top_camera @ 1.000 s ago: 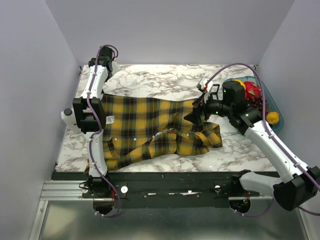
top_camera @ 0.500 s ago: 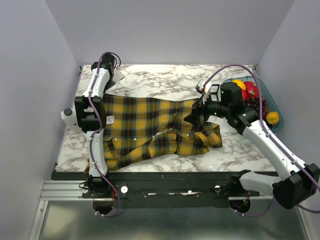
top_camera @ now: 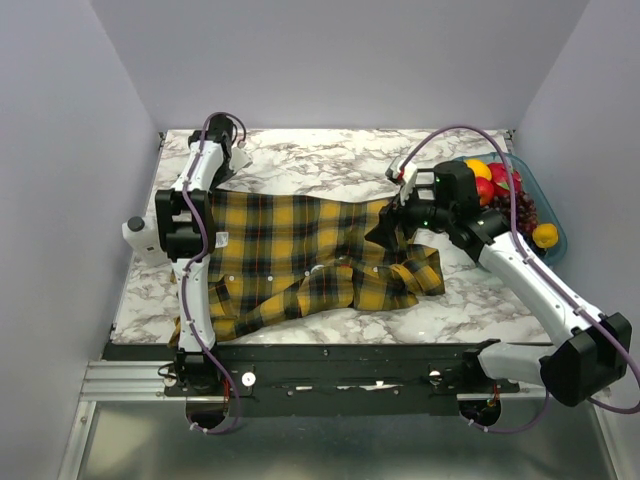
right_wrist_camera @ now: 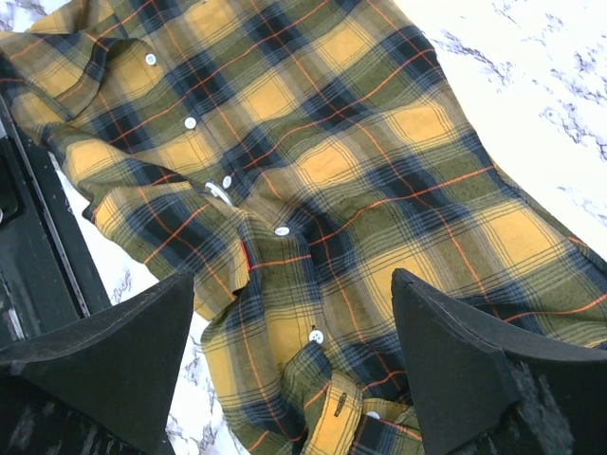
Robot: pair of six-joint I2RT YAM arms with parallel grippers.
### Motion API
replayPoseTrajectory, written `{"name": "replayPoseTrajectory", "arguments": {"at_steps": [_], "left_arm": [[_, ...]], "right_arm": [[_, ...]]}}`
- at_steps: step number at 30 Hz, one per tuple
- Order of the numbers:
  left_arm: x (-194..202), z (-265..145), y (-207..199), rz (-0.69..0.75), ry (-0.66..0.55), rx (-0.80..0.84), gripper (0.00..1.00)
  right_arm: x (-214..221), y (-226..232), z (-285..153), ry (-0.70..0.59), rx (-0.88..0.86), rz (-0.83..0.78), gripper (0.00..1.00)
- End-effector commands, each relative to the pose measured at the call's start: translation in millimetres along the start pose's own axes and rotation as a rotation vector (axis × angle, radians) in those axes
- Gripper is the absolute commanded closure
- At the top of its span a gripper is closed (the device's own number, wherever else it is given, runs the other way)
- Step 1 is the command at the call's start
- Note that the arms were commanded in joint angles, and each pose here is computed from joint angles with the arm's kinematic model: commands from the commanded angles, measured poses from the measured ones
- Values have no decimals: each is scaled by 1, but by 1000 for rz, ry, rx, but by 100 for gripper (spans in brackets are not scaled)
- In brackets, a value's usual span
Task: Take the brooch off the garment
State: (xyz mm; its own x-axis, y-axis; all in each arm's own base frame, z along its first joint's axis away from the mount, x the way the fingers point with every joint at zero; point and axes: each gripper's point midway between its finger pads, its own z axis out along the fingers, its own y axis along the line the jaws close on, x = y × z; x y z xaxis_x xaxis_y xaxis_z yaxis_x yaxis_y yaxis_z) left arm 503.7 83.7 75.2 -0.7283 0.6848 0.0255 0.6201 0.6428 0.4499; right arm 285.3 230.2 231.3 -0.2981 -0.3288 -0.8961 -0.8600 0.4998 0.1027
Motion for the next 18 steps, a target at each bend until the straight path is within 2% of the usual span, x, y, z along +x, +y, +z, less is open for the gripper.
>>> {"name": "replayPoseTrajectory", "arguments": {"at_steps": [1, 14, 18], "left_arm": [[-2, 11, 7, 39, 6, -32, 100], [6, 30, 9, 83, 70, -88, 100], [19, 36, 20, 76, 94, -110, 100]], "right_arm": [[-14, -10, -2, -24, 32, -26, 9], [-12, -14, 1, -10, 37, -19, 9], [-11, -15, 2, -6, 38, -18, 9]]}}
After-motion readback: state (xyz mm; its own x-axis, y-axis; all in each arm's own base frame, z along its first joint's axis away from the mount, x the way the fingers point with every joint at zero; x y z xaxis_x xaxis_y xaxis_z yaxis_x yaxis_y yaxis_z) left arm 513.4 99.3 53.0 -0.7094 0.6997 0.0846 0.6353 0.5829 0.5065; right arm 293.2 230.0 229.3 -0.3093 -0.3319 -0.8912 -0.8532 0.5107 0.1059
